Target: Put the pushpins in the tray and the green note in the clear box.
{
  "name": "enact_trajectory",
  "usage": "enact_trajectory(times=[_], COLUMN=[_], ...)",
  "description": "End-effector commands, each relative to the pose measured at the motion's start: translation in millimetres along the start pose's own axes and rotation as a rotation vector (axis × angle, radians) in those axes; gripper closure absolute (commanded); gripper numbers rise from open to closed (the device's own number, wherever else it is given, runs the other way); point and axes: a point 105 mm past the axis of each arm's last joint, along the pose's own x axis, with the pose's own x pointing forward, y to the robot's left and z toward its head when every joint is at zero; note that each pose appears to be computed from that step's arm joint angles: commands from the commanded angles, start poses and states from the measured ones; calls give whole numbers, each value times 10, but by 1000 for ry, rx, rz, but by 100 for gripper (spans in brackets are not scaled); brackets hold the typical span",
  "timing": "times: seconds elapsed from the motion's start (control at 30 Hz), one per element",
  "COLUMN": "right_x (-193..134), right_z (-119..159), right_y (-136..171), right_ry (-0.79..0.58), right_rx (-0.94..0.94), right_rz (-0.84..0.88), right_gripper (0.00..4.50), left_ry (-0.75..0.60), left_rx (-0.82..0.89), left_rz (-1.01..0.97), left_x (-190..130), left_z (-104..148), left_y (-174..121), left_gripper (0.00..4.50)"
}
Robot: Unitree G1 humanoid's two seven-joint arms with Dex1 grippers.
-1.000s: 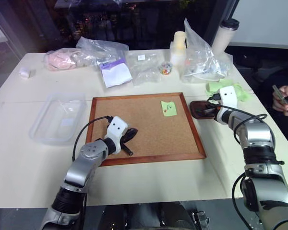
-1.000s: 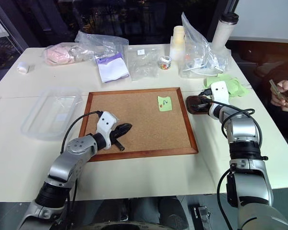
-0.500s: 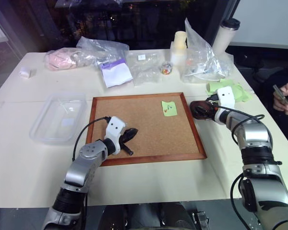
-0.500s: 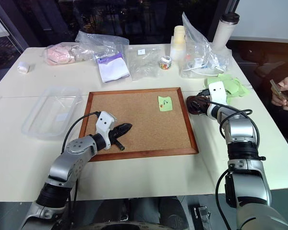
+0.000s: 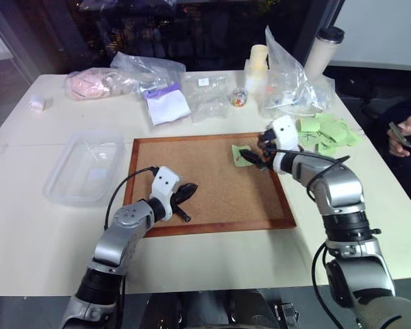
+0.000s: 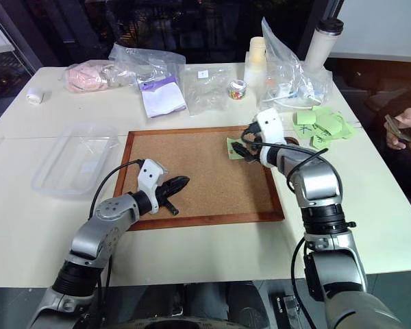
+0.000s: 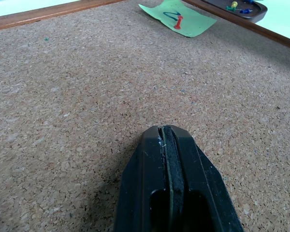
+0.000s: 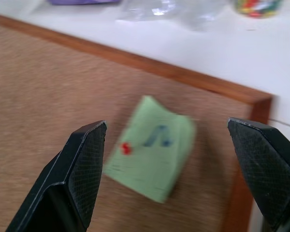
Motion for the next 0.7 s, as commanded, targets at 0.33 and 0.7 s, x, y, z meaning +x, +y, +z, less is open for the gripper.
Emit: enact_trajectory(times=[0.33, 0.7], right_x=[202, 231], right_z=[-106, -154], right_y=[51, 131], right_ry=[-4, 1], right_rx=[-46, -74], right_rz=[16, 35], right_gripper=[45, 432], left_ry=[61, 64], left_rx=[-27, -27], left_rz=[11, 16], left_x=[-29, -49], left_z=[-180, -187], left_y=[-28, -28], left_gripper=[450, 450])
